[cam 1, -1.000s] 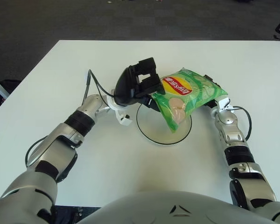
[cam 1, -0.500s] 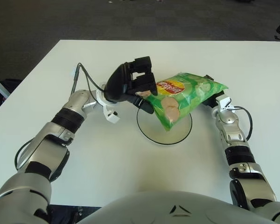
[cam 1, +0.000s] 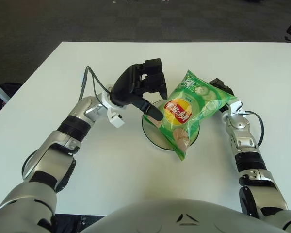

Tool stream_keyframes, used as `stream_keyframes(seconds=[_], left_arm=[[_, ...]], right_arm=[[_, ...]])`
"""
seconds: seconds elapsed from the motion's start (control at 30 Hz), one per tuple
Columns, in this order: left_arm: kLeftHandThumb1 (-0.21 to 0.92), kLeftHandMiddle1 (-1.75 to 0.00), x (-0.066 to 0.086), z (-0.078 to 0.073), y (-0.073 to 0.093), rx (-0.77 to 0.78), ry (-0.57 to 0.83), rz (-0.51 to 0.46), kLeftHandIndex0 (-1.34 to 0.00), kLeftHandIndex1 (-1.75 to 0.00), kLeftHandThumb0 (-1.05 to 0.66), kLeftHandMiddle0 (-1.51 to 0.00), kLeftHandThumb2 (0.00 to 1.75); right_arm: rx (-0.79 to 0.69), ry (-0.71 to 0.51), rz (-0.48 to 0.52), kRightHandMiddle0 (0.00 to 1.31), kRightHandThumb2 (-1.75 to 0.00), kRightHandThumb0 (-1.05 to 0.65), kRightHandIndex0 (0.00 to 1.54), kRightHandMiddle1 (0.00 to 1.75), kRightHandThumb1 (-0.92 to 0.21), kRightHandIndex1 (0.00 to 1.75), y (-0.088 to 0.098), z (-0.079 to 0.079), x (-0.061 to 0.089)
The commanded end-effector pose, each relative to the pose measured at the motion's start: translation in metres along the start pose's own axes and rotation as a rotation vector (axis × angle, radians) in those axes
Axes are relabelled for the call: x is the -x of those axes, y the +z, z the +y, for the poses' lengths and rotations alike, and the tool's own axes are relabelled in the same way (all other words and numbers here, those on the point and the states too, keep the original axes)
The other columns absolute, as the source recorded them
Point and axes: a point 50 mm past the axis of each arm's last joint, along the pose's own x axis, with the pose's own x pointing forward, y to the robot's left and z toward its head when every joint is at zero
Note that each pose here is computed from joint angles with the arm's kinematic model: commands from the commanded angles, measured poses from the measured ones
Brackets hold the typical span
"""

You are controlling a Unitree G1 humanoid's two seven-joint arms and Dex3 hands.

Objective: Put the snack into the plate.

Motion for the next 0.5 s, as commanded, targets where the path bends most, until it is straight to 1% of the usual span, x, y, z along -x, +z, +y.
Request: stream_keyframes(seconds=[0.0, 0.03, 0.1, 0.2, 0.4, 0.47], left_arm=[[0.66, -1.65, 0.002, 0.007, 0.005, -0.013, -0.005, 0.029, -0.46, -1.73, 0.09, -0.47, 0.73], [0.6, -1.66, 0.002, 0.007, 0.006, -0.018, -0.008, 0.035, -0.44, -1.72, 0.06, -0.45, 0.85], [0.56, -1.65, 0.002, 0.007, 0.01, -0.034, -0.015, 0.051, -0.42, -1.71, 0.03, -0.44, 0.94], [0.53, -1.63, -0.001, 0.008, 0.015, -0.076, -0.029, 0.079, -0.41, -1.71, 0.01, -0.43, 0.99], [0.58, -1.57, -0.011, 0.005, 0.024, -0.134, -0.052, 0.121, -0.38, -1.69, 0.0, -0.42, 0.92], [0.62, -1.53, -0.016, 0.002, 0.027, -0.165, -0.06, 0.144, -0.38, -1.69, 0.0, -0.41, 0.85]], right_arm=[[-0.003, -0.019, 0.053, 0.43, -0.31, -0.36, 0.73, 1.51, -0.92, 1.68, -0.011, -0.009, 0.004], [-0.004, -0.021, 0.053, 0.43, -0.3, -0.36, 0.73, 1.51, -0.92, 1.68, -0.011, -0.01, 0.004], [-0.007, -0.026, 0.053, 0.43, -0.3, -0.36, 0.73, 1.51, -0.92, 1.68, -0.011, -0.011, 0.004], [-0.013, -0.035, 0.052, 0.43, -0.3, -0.36, 0.74, 1.51, -0.92, 1.67, -0.011, -0.014, 0.004], [-0.028, -0.058, 0.049, 0.44, -0.3, -0.36, 0.74, 1.5, -0.92, 1.67, -0.011, -0.019, 0.005], [-0.036, -0.071, 0.049, 0.44, -0.29, -0.36, 0.74, 1.5, -0.92, 1.67, -0.012, -0.021, 0.005]])
